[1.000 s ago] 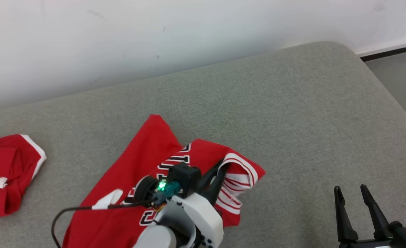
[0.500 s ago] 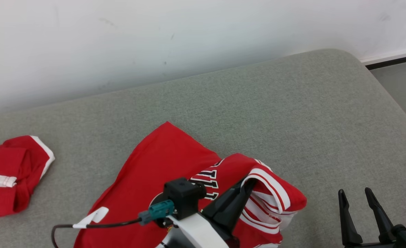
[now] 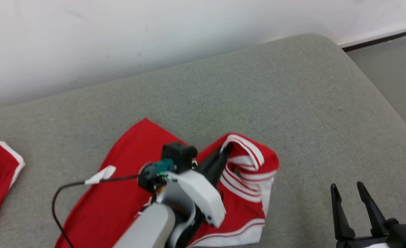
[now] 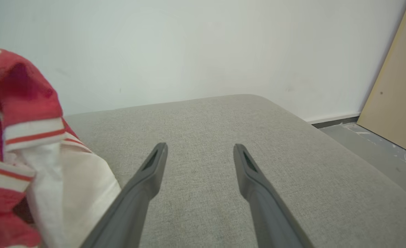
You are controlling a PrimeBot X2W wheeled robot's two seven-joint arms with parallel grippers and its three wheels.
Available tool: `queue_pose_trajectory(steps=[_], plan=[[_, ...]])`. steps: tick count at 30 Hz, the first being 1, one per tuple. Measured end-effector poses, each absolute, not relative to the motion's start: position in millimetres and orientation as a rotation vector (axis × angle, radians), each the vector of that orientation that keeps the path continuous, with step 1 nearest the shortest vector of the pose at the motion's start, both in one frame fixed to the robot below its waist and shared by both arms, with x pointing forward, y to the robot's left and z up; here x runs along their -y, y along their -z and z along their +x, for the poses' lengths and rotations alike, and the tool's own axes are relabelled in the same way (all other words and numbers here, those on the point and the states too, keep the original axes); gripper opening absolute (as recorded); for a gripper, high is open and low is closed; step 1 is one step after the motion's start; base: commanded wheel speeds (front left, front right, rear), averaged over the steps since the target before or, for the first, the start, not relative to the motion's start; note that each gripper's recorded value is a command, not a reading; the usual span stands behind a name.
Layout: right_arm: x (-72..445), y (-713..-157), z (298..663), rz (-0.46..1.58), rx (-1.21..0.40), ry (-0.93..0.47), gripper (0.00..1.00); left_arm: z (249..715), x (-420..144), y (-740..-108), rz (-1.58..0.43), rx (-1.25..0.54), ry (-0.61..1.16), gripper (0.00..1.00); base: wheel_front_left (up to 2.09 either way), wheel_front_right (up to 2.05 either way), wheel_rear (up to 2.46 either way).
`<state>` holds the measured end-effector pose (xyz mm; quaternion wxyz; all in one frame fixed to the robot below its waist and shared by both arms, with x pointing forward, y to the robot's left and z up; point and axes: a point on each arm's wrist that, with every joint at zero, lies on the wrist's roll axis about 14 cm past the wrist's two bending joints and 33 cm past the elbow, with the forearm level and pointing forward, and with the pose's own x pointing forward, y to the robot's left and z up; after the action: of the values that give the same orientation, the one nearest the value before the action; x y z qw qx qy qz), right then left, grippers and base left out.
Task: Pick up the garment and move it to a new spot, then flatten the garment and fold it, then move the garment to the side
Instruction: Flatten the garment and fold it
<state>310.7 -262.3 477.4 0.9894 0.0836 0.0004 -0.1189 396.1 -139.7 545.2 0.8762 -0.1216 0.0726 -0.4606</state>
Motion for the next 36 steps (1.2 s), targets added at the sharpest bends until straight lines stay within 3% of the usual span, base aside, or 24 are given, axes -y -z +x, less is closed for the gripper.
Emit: queue_pose_trajectory(steps=[17,24,25,26,27,36], plan=[[268.2,-452.8,322.6,0.171,-0.092,0.275,1.00,545.3,125.1,-512.0,-0.118,-0.038,0.683,0.00,0.00,0.00,0.00],[265.9,-448.1,327.3,0.171,-0.109,0.268,1.00,574.8,115.8,-503.8,-0.103,-0.028,0.617,0.00,0.00,0.00,0.00],[265.8,-447.4,327.1,0.172,-0.111,0.268,1.00,573.5,117.0,-499.3,-0.097,-0.043,0.625,0.37,0.00,0.00,0.00],[265.7,-447.0,327.2,0.174,-0.112,0.268,1.00,571.1,118.8,-494.2,-0.092,-0.060,0.637,0.94,0.00,0.00,0.00],[265.8,-446.7,327.5,0.174,-0.113,0.268,1.00,568.7,120.1,-490.2,-0.085,-0.073,0.647,1.00,0.00,0.00,0.00],[262.1,-449.8,332.3,0.196,-0.093,0.252,1.00,549.2,108.5,-471.6,-0.084,-0.164,0.681,1.00,0.00,0.00,0.00]])
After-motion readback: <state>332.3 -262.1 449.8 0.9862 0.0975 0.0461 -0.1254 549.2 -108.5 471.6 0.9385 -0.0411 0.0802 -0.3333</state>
